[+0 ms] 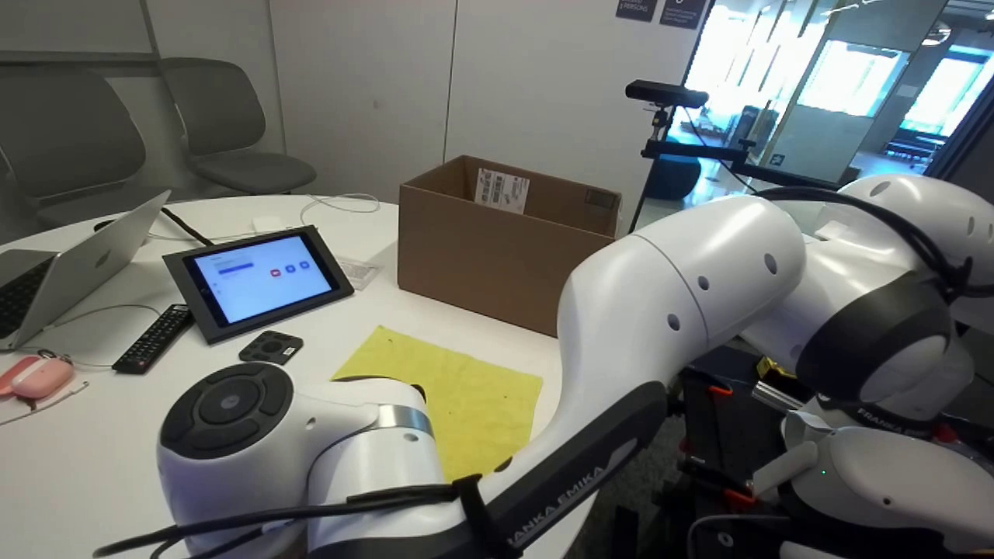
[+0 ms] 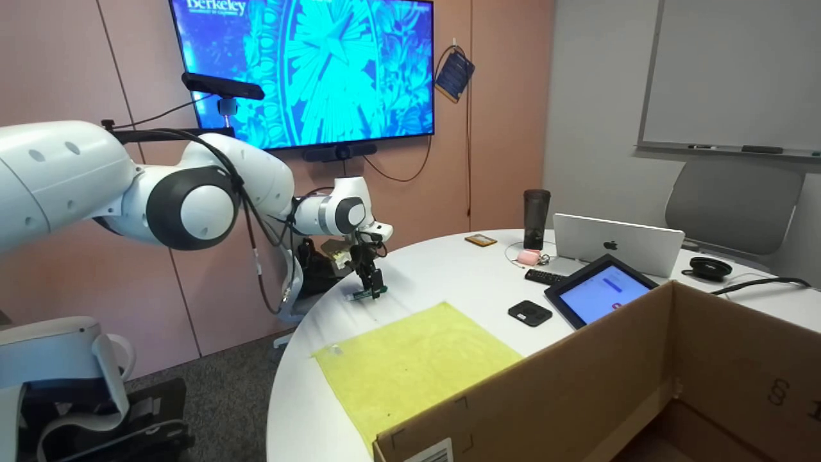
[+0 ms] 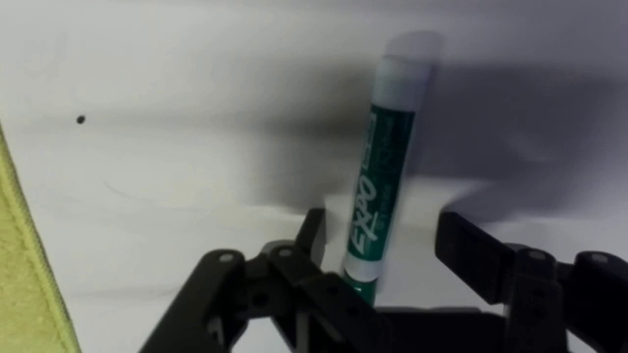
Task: Pick up the pen, put it on the lime towel, fold the towel, pick up the folded towel and put it in the box.
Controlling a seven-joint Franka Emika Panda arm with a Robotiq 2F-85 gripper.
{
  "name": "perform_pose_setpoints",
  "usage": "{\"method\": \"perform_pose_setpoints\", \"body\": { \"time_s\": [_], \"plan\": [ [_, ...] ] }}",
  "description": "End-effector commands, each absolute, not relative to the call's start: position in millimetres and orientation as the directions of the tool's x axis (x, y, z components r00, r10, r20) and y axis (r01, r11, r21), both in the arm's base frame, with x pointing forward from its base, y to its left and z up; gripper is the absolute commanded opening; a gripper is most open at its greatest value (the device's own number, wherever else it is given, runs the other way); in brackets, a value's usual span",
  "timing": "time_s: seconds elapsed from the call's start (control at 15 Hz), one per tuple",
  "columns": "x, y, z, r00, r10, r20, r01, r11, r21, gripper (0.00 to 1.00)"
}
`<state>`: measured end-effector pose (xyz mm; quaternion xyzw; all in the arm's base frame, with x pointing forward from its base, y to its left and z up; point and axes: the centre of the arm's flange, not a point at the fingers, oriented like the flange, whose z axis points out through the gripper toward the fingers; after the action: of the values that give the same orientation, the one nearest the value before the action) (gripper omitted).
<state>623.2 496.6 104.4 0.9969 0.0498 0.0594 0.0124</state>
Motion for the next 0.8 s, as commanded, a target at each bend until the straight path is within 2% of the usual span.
{"method": "perform_pose_setpoints", "body": {
  "time_s": [0.0, 0.2, 0.27, 0.33, 0.73],
  "plan": [
    [632, 479, 110, 0.990, 0.070, 0.126, 0.062, -0.996, 0.065, 0.30],
    [636, 462, 120, 0.994, 0.062, 0.090, 0.054, -0.994, 0.091, 0.05],
    [636, 457, 128, 0.995, 0.058, 0.078, 0.050, -0.994, 0.102, 0.00],
    [637, 453, 128, 0.997, 0.053, 0.062, 0.045, -0.993, 0.112, 0.06],
    [639, 421, 181, 0.999, 0.037, 0.004, 0.037, -0.991, 0.128, 0.07]
  ]
}}
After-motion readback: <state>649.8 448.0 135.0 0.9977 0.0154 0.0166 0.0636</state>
